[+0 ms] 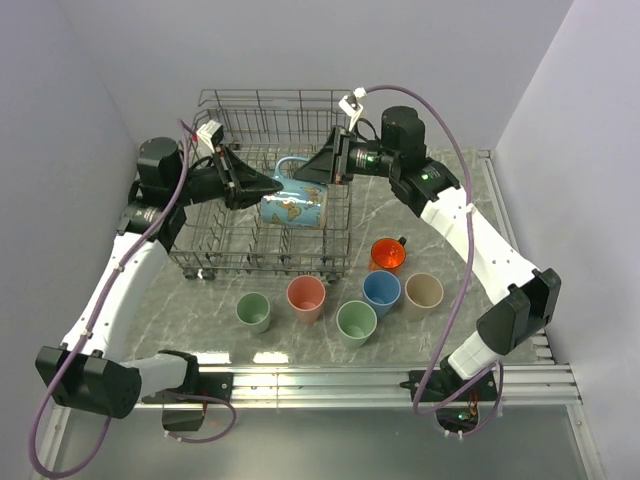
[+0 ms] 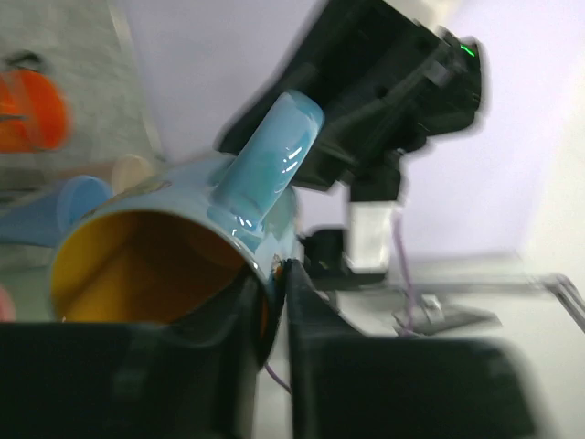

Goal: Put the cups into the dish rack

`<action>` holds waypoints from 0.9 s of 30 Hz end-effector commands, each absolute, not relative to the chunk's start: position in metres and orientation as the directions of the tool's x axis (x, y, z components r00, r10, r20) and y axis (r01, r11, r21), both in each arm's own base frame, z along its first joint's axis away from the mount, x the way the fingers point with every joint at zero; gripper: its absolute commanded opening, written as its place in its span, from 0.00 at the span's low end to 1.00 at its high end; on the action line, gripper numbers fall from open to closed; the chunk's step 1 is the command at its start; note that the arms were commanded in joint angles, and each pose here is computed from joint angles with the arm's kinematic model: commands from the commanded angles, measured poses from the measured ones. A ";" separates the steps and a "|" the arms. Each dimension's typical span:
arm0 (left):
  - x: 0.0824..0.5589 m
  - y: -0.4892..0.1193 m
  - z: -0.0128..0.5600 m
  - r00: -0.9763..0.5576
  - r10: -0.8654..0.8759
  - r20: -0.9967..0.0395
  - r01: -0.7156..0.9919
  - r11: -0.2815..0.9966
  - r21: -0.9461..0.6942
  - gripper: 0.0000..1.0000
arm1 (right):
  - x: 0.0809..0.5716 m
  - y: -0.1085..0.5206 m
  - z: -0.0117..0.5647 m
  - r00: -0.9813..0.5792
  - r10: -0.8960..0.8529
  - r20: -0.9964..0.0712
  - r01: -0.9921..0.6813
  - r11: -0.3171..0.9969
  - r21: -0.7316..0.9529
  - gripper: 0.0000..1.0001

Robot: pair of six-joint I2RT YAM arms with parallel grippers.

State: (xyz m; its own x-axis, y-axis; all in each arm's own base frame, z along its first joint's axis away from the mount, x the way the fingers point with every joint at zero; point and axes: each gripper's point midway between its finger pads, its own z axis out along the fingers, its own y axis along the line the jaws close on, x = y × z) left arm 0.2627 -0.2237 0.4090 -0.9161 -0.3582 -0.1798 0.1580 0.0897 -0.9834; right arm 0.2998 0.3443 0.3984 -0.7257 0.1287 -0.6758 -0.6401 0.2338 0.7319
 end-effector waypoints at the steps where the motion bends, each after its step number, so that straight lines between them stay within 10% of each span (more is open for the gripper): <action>1: 0.307 -0.198 0.376 -0.779 -0.539 -0.321 0.102 0.397 -0.912 0.23 | 0.288 0.343 0.423 -0.728 0.120 -0.675 -0.629 0.276 0.727 0.00; 9: 0.313 -0.130 0.259 -0.739 -0.553 -0.384 -0.249 0.755 -0.607 0.66 | 0.352 0.308 0.393 -0.764 0.164 -0.624 -0.471 0.520 0.713 0.00; 27: 0.252 -0.100 0.222 -0.749 -0.472 -0.466 -0.234 0.845 -0.481 0.63 | 0.505 0.256 0.268 -0.753 0.417 -0.508 0.067 0.818 0.572 0.00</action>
